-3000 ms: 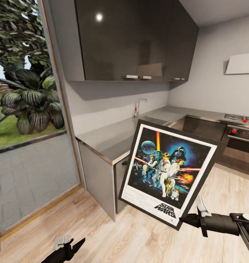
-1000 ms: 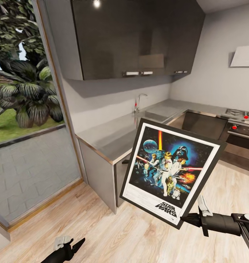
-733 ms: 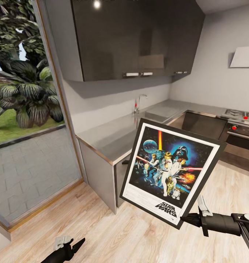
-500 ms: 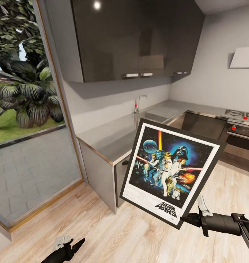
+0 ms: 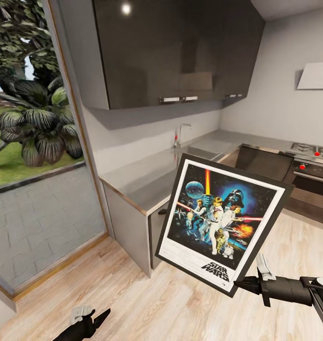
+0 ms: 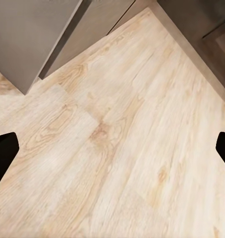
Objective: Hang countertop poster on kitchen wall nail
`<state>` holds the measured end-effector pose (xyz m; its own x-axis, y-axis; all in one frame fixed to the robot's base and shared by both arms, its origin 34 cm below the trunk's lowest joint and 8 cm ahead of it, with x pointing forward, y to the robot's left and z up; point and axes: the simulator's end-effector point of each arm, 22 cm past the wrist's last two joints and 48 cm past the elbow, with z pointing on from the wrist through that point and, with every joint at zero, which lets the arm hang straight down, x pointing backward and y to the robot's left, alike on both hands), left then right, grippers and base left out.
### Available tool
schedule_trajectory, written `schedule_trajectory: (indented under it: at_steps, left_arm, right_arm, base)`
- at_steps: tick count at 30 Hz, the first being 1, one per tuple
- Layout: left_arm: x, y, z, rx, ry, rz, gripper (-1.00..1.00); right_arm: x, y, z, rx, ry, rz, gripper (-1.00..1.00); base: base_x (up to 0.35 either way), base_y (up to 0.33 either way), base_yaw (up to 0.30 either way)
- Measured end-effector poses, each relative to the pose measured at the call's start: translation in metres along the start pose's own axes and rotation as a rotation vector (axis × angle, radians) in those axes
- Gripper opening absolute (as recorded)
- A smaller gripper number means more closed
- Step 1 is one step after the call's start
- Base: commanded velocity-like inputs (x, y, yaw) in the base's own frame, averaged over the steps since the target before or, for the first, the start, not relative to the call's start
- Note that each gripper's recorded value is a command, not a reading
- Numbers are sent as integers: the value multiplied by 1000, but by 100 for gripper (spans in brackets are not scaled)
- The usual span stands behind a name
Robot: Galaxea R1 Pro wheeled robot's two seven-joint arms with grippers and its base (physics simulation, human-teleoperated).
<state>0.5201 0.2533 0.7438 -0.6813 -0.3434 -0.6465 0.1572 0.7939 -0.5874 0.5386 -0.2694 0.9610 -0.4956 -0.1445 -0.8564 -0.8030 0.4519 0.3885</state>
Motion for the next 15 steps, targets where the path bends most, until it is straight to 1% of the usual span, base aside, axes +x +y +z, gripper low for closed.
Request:
schedule_trajectory:
  at_steps: [15]
  left_arm:
    - [-4,-8,-10,0,1,0,100]
  right_arm:
    - [-8,10,-3,-4,-5,1,-100]
  base:
    - [0,0,0]
